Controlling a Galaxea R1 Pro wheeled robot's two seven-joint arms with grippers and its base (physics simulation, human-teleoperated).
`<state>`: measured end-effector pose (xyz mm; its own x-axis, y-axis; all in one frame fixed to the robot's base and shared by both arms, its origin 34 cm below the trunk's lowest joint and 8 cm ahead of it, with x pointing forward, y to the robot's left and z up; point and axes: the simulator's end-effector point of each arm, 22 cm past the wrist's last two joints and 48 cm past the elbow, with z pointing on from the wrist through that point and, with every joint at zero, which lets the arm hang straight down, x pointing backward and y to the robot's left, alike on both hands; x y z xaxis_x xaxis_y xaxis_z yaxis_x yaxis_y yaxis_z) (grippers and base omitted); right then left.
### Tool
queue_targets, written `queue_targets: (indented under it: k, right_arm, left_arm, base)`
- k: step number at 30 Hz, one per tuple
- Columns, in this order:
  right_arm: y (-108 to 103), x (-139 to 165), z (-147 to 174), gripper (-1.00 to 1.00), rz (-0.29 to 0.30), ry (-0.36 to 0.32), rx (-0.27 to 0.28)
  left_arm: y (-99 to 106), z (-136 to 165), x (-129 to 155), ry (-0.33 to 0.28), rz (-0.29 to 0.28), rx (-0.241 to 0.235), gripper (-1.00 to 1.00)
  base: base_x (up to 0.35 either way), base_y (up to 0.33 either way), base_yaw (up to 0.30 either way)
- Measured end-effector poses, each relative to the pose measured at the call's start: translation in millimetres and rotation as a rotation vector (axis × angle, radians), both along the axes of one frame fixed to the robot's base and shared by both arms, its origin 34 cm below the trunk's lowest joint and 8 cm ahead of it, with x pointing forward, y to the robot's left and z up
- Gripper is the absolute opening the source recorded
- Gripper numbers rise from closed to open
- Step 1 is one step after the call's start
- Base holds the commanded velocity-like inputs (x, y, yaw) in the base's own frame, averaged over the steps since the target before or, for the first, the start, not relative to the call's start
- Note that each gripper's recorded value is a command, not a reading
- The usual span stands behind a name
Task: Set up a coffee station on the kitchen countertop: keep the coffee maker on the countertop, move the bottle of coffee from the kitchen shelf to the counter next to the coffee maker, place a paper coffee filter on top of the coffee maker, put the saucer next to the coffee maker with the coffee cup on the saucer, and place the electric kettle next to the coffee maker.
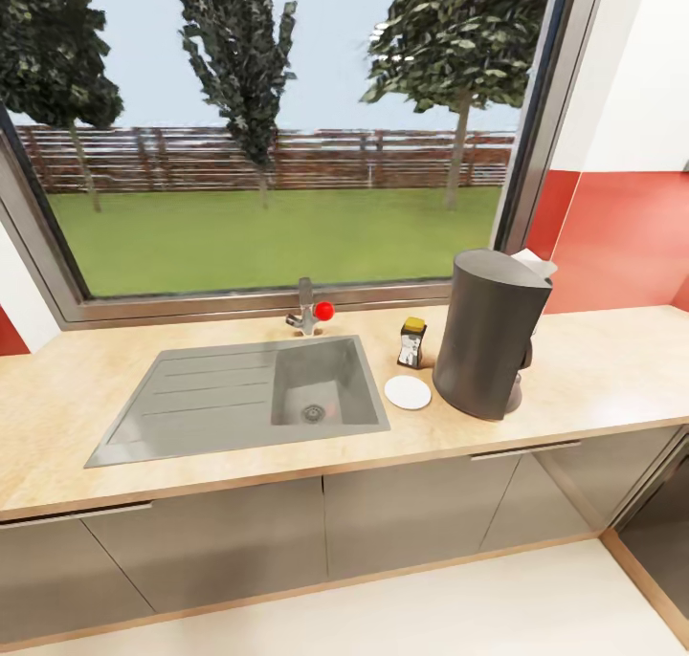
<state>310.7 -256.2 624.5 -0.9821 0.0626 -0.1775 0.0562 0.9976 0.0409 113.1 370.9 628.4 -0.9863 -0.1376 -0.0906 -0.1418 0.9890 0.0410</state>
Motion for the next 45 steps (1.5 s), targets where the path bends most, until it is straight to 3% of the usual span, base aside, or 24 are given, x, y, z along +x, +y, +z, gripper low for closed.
queue_targets:
  k: [9, 26, 45]
  right_arm:
    - [-3.9, 0.5, 0.3, 1.0, 0.001, -0.002, 0.005]
    - [-5.7, -3.8, -0.4, 1.0, 0.003, 0.004, 0.005]
    - [-22.8, -19.7, -3.0, 1.0, -0.001, 0.028, -0.019]
  left_arm:
    - [2.5, 0.2, -0.2, 0.001, 0.002, 0.01, 1.0]
    - [-5.6, -1.1, 0.1, 0.0, 0.006, 0.001, 1.0]
    - [-4.1, -1.0, -0.2, 0.003, 0.005, 0.002, 1.0]
  base:
    - [0.0, 0.0, 0.124]
    - [0.0, 0.0, 0.271]
    - [0.0, 0.0, 0.275]
